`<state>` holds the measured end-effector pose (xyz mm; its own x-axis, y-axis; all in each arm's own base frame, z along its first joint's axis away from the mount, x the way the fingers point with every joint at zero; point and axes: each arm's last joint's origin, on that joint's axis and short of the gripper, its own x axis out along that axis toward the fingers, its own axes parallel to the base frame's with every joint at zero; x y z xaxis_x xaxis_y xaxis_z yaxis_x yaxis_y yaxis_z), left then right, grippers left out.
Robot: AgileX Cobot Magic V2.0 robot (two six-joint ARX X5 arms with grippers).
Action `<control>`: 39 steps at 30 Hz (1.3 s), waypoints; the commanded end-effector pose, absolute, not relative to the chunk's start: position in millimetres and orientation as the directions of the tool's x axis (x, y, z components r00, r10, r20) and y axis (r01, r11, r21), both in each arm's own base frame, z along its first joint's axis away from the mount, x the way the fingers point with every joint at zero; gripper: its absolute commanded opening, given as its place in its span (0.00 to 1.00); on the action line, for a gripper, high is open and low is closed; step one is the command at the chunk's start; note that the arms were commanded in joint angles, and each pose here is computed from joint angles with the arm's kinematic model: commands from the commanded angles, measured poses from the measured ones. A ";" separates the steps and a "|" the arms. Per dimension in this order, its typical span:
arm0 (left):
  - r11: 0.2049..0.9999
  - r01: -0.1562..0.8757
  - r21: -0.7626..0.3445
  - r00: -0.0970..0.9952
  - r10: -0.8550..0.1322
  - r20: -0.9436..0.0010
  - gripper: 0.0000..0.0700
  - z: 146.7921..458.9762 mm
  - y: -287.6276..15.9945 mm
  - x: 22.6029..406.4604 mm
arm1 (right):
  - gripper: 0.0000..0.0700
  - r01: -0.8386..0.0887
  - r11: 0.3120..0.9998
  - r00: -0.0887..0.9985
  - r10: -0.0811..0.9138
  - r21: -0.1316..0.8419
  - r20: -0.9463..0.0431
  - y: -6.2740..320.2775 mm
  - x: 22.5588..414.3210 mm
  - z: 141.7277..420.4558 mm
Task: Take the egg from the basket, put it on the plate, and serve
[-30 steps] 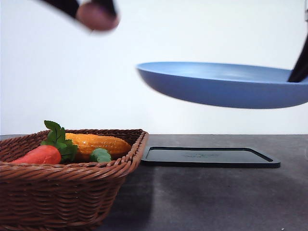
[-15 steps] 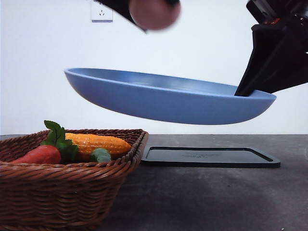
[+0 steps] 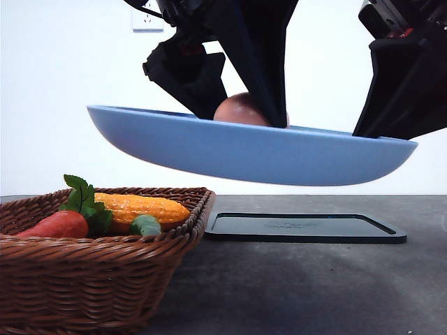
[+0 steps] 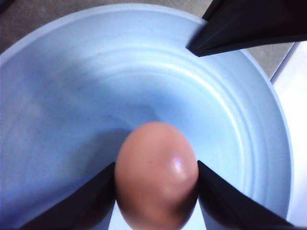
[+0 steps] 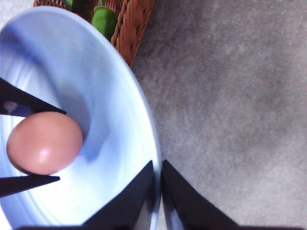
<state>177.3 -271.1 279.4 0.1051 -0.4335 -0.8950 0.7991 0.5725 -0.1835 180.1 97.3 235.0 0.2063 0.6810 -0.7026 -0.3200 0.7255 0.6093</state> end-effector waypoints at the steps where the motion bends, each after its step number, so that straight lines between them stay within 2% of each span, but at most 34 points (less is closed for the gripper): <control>1: 0.558 0.811 -0.177 0.098 -0.427 -0.899 0.32 276.1 -277.8 177.0 | 0.00 -0.335 0.714 0.209 0.693 0.615 -0.691 100.0 182.3 239.7; 5: 0.560 0.810 -0.176 0.094 -0.420 -0.903 0.34 274.9 -277.8 177.0 | 0.00 -0.333 0.715 0.211 0.692 0.615 -0.691 99.4 182.6 239.7; 8: 0.559 0.810 -0.177 0.098 -0.426 -0.899 0.48 275.2 -278.4 177.4 | 0.00 -0.337 0.716 0.214 0.691 0.612 -0.691 98.9 183.0 239.7; 10: 0.560 0.809 -0.179 0.103 -0.434 -0.895 0.54 275.7 -279.1 177.9 | 0.00 -0.342 0.718 0.217 0.688 0.606 -0.692 98.4 183.2 239.7; 17: 0.555 0.812 -0.179 0.117 -0.456 -0.882 0.55 282.4 -276.9 176.6 | 0.00 -0.318 0.741 0.230 0.665 0.591 -0.711 94.3 183.9 238.4; 21: 0.552 0.814 -0.179 0.142 -0.488 -0.861 0.55 296.8 -268.9 172.9 | 0.00 -0.297 0.754 0.222 0.651 0.585 -0.726 89.4 183.6 236.7; 26: 0.577 0.803 -0.151 0.232 -0.535 -0.812 0.55 329.1 -243.0 165.8 | 0.00 -0.271 0.767 0.231 0.638 0.581 -0.735 81.6 186.4 235.0; 31: 0.627 0.773 -0.097 0.356 -0.555 -0.752 0.55 363.3 -204.8 154.8 | 0.00 -0.231 0.775 0.244 0.631 0.588 -0.736 69.0 196.0 229.6; 39: 0.699 0.713 -0.056 0.538 -0.595 -0.597 0.54 408.2 -143.1 130.3 | 0.00 -0.150 0.792 0.239 0.610 0.592 -0.755 47.8 233.9 213.3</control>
